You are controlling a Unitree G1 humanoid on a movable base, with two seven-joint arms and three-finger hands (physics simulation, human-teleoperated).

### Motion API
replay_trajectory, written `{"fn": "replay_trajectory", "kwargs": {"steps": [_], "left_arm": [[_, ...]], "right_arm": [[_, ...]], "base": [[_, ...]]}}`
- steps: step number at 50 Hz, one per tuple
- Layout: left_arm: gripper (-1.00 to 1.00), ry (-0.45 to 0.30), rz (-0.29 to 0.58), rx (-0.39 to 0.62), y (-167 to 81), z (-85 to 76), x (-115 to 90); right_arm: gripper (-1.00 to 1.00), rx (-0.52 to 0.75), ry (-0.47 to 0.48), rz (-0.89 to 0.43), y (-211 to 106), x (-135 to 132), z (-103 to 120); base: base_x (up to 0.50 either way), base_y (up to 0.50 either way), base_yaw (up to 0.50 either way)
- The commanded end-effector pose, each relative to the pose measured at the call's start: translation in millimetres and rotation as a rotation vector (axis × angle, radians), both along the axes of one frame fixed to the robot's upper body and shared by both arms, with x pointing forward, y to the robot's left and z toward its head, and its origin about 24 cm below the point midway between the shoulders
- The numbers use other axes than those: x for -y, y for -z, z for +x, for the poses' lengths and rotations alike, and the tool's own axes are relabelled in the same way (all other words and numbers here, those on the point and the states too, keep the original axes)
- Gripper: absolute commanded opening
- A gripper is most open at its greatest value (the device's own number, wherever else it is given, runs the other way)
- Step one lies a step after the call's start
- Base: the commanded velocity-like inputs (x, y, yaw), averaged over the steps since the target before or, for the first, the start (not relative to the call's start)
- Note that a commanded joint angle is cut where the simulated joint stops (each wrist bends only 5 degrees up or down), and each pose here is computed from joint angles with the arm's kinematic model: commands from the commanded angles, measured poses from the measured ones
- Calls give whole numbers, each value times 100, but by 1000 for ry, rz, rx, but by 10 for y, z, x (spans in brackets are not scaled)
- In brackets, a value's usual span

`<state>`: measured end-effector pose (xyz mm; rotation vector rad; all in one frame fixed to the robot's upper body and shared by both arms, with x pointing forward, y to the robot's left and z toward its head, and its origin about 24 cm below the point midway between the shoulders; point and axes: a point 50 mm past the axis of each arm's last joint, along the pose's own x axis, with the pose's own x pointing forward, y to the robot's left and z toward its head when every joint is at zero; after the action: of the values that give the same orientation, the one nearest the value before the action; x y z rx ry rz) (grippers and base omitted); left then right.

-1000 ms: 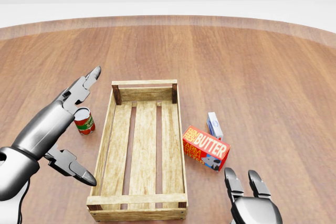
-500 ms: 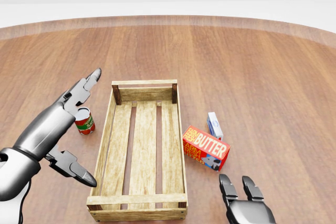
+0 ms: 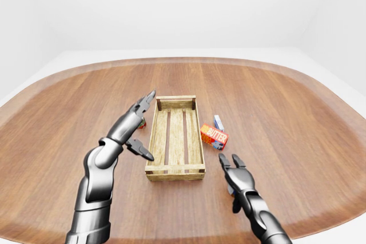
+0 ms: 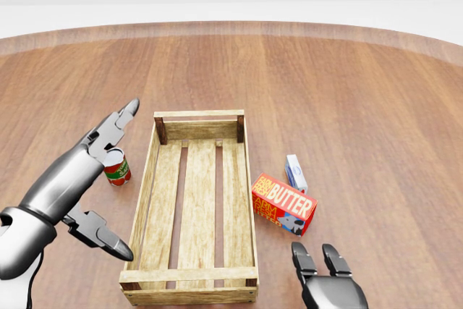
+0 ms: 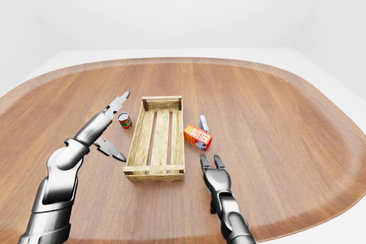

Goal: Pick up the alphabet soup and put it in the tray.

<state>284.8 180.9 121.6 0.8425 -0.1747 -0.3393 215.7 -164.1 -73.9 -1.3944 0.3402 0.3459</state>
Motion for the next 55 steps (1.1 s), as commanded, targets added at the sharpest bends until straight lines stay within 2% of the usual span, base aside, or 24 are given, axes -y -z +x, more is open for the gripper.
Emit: {"fn": "replay_trajectory", "kwargs": {"steps": [1,52,53,54,55], "left_arm": [[100,-6,-2,-9,28,-4,-7],[100,-5,6,-10,32,7,4],[100,-5,6,-10,30,7,4],[100,-4,5,-9,28,6,4],[100,-5,6,-9,28,6,4]], "right_arm": [[100,-13,0,-9,66,4,12],[100,-33,0,-14,114,24,-47],[66,-33,0,-14,114,24,-49],[51,-33,0,-13,113,25,-48],[44,-32,1,-14,111,26,-48]], "base": [[0,0,0],[0,0,0],[0,0,0],[0,0,0],[0,0,0]]}}
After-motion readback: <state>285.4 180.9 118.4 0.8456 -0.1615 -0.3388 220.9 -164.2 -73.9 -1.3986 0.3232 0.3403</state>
